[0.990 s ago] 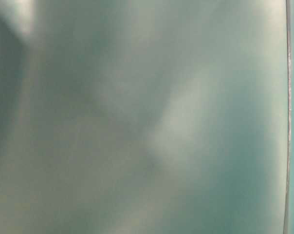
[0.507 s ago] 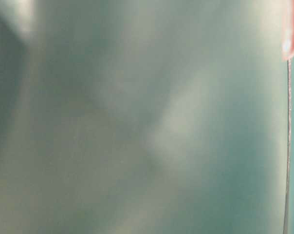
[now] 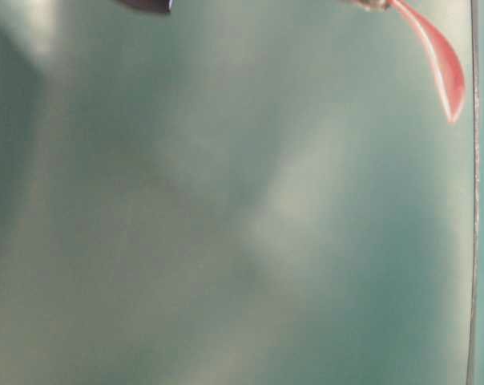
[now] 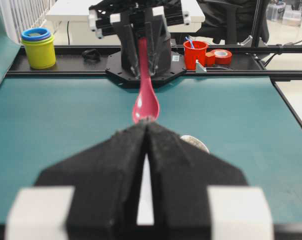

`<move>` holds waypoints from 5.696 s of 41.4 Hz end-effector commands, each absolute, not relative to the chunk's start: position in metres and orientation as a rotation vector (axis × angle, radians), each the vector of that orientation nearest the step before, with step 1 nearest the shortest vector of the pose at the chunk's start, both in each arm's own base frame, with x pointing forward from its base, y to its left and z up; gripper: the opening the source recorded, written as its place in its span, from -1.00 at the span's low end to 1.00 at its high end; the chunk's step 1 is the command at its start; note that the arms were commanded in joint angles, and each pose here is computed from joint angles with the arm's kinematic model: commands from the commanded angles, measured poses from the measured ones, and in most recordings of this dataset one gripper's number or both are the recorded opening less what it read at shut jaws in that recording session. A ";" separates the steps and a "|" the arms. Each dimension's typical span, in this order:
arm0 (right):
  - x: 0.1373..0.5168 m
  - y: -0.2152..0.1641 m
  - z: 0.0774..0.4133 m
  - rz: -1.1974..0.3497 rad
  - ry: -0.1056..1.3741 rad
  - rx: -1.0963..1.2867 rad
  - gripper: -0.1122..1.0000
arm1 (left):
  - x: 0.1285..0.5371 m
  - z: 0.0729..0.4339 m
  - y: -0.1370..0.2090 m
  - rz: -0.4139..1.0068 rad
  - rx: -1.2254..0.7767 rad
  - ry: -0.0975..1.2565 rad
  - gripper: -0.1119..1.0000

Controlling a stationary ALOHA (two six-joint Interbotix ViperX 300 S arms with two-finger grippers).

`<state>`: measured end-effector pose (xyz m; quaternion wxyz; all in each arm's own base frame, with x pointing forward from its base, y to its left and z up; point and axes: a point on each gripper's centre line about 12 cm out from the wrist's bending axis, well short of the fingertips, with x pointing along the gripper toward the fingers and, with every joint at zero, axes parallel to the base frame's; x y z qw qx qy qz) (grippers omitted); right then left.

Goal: Scoop the yellow hexagonal prism block from the bowl with a spoon using the right arm.
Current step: 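Lower the spoon bowl into the white bowl beside the yellow block, then push the spoon under the yellow block across the bowl, then raise the spoon carrying the yellow block up out of the bowl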

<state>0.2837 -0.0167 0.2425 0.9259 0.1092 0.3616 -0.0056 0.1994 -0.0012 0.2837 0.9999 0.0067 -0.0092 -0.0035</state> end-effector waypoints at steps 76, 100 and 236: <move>0.388 -0.035 0.197 -0.067 1.195 0.302 -0.39 | 0.201 0.284 -0.002 -0.009 0.013 -0.018 -0.79; 0.404 -0.037 0.198 -0.080 1.074 0.284 -0.39 | 0.201 0.282 -0.002 -0.009 0.012 -0.014 -0.79; 0.321 -0.019 0.314 -0.056 0.281 0.008 -0.39 | 0.200 0.280 -0.002 -0.009 0.013 -0.008 -0.79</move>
